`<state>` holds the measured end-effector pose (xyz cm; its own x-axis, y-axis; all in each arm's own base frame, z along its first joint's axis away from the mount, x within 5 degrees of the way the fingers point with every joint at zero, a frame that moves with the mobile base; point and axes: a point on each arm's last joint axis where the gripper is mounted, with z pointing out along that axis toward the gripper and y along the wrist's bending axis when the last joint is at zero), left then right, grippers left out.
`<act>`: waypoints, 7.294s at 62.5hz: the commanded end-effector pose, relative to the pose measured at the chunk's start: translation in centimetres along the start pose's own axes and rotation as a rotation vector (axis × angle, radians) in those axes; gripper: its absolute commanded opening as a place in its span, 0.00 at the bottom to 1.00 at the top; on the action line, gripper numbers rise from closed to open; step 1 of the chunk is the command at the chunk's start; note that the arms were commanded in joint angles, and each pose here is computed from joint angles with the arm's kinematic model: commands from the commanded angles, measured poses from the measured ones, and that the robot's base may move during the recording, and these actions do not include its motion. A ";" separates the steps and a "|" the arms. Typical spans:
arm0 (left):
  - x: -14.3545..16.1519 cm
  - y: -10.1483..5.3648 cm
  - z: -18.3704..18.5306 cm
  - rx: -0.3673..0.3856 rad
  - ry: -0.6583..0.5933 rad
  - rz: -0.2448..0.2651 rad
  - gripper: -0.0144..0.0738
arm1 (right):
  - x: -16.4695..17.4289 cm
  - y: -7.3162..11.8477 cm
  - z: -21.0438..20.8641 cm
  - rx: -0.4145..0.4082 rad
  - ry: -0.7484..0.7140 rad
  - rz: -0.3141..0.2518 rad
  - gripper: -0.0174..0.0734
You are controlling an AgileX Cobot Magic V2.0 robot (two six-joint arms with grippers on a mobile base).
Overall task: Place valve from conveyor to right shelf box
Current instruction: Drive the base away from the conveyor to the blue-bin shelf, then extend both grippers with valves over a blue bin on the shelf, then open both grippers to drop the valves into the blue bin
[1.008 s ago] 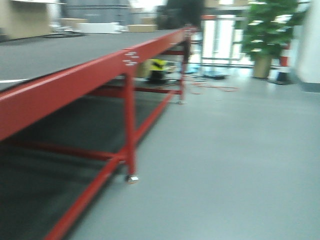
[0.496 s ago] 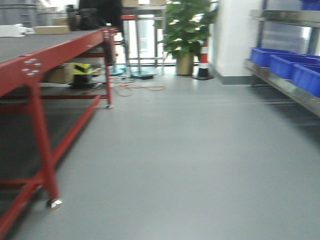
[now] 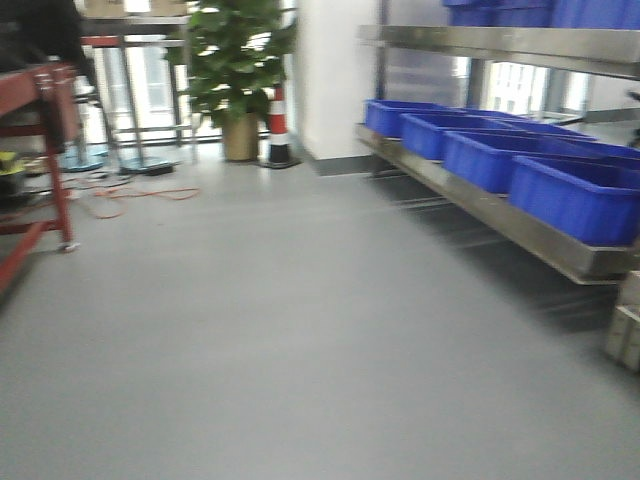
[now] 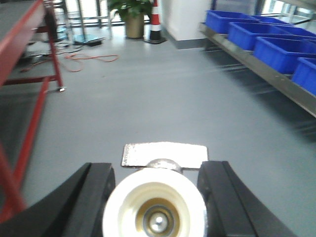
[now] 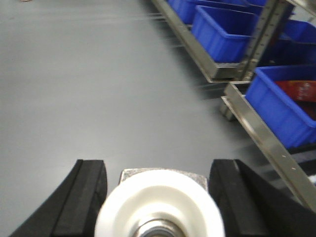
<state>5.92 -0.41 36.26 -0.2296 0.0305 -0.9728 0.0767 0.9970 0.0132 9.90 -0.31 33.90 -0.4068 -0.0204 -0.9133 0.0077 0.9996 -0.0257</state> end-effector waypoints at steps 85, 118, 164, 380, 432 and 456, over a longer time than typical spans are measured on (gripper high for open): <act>-0.7 0.0 -0.2 0.001 -0.063 -0.005 0.04 | -0.9 -0.1 -0.4 0.014 -0.087 -0.012 0.01; -0.7 0.0 -0.2 0.001 -0.063 -0.005 0.04 | -0.9 -0.1 -0.4 0.014 -0.087 -0.012 0.01; -0.7 0.0 -0.2 0.001 -0.063 -0.005 0.04 | -1.0 -0.1 -0.4 0.015 -0.093 -0.012 0.01; -14.6 -15.4 26.2 0.507 0.165 -0.034 0.04 | -18.5 16.8 16.3 -0.485 -0.284 -0.152 0.02; -13.0 -16.2 28.0 0.504 0.218 -0.020 0.69 | -17.6 17.6 18.1 -0.495 -0.244 -0.121 0.74; -13.3 -16.2 27.9 0.509 0.205 -0.032 0.03 | -17.5 17.6 18.0 -0.504 -0.234 -0.098 0.01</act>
<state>35.15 -18.86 41.58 -0.4502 0.0895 -0.8884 0.5085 0.8436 -0.1726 33.92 17.43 41.30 -0.2027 -0.0767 -0.9762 -0.4811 0.8761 0.0310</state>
